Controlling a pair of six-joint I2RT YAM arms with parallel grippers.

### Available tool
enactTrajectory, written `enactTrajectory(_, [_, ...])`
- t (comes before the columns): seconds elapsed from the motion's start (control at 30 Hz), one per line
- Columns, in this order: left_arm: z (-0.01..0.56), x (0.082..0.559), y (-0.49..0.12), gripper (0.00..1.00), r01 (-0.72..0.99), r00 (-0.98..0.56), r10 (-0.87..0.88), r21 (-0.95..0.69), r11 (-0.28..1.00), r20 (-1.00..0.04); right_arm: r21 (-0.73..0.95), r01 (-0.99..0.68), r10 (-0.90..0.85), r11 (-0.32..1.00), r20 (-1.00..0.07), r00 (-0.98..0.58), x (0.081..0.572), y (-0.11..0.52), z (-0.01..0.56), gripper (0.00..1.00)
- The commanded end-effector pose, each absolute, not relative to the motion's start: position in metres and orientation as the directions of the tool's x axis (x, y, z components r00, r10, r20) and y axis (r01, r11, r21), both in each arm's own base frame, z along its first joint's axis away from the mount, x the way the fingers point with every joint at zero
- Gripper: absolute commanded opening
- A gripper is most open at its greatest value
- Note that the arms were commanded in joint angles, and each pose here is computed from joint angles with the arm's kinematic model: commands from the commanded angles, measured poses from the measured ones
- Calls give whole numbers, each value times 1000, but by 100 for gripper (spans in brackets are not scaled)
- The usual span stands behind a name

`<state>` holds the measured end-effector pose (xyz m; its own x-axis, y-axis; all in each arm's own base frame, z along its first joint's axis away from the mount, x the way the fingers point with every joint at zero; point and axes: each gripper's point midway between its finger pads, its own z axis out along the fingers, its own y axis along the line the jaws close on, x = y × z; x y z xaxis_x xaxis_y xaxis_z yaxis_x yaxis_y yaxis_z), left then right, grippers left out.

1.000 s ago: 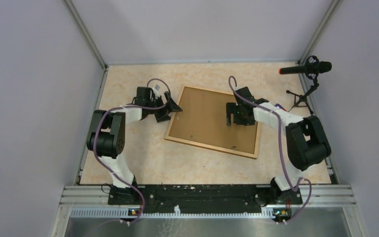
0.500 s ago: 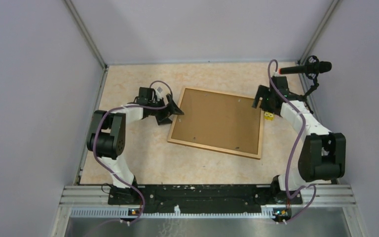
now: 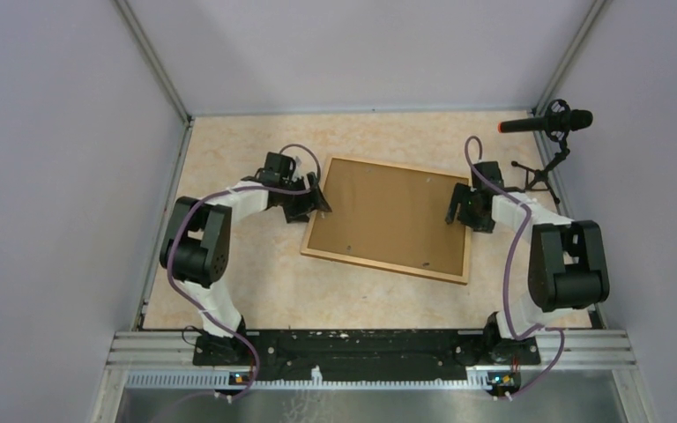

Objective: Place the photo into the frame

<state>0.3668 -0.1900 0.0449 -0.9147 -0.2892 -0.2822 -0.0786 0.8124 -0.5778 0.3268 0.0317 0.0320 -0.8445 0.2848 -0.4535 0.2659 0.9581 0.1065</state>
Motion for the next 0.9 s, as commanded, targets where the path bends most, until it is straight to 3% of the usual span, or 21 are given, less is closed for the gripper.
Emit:
enactTrajectory(0.0, [23, 333, -179, 80, -174, -931, -309, -508, 844, -195, 190, 204, 273, 960, -482, -833, 336, 50, 28, 71])
enactTrajectory(0.13, [19, 297, -170, 78, -215, -934, -325, -494, 842, -147, 232, 141, 238, 962, -471, -849, 333, 74, 25, 68])
enactTrajectory(0.4, [28, 233, -151, 78, -235, -925, -351, -507, 829, -145, 259, -25, 100, 966, -458, -883, 316, 141, 26, 69])
enactTrajectory(0.53, [25, 211, -137, 85, -309, -907, -404, -464, 830, -119, 185, -12, 81, 983, -484, -871, 327, 133, 33, 80])
enactTrajectory(0.73, [56, 250, -110, 98, -329, -836, -470, -428, 842, -281, -5, 15, 10, 1000, -541, -841, 361, 107, 52, 82])
enactTrajectory(0.87, [67, 290, -105, 99, -302, -802, -461, -407, 862, -381, -26, 29, 10, 999, -552, -834, 373, 103, 53, 80])
